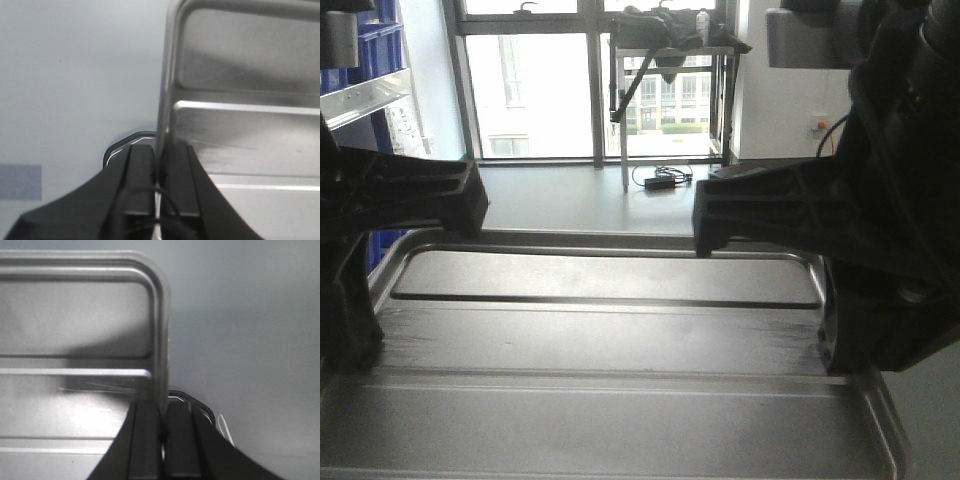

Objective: Grab silver tray and place in blue box
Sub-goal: 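Hold the tray with both grippers while the base turns away, then keep holding the tray while driving toward the blue bin rack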

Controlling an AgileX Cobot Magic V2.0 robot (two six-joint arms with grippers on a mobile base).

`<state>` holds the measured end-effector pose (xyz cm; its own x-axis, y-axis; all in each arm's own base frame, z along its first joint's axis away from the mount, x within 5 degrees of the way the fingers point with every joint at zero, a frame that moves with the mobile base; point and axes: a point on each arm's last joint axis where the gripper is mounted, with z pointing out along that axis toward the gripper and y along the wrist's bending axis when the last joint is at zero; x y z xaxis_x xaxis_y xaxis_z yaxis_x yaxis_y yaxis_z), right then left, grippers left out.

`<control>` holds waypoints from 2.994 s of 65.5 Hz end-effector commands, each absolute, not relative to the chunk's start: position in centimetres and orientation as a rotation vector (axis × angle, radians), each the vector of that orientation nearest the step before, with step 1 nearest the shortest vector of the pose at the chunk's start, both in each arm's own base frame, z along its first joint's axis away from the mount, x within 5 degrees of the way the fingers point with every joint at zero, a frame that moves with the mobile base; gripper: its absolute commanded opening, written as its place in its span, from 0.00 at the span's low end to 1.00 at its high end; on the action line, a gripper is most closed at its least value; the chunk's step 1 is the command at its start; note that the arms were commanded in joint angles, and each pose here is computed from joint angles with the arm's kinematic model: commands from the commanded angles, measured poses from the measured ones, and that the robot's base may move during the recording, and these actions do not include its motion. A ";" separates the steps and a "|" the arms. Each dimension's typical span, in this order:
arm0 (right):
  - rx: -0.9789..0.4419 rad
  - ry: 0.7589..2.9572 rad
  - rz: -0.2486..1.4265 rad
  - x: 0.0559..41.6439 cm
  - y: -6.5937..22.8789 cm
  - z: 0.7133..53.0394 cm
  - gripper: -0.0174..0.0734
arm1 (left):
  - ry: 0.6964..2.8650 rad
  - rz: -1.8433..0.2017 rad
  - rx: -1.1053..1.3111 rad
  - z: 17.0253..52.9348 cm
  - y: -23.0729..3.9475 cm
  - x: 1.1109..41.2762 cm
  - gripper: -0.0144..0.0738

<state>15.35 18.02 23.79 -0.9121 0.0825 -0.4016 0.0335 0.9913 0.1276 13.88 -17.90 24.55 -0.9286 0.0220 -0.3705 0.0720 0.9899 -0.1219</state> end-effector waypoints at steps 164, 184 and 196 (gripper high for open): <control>0.044 2.637 0.292 15.7 18.7 25.4 0.25 | 2.685 -0.341 0.072 26.2 -18.7 13.9 0.15; 0.044 2.637 0.292 15.7 18.7 25.4 0.25 | 2.685 -0.341 0.072 26.2 -18.7 13.9 0.15; 0.044 2.637 0.292 15.7 18.7 25.4 0.25 | 2.685 -0.341 0.072 26.2 -18.7 13.9 0.15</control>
<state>15.35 17.99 23.79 -0.9117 0.0811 -0.4027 0.0330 0.9916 0.1249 13.90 -17.93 24.56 -0.9275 0.0228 -0.3731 0.0739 0.9896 -0.1234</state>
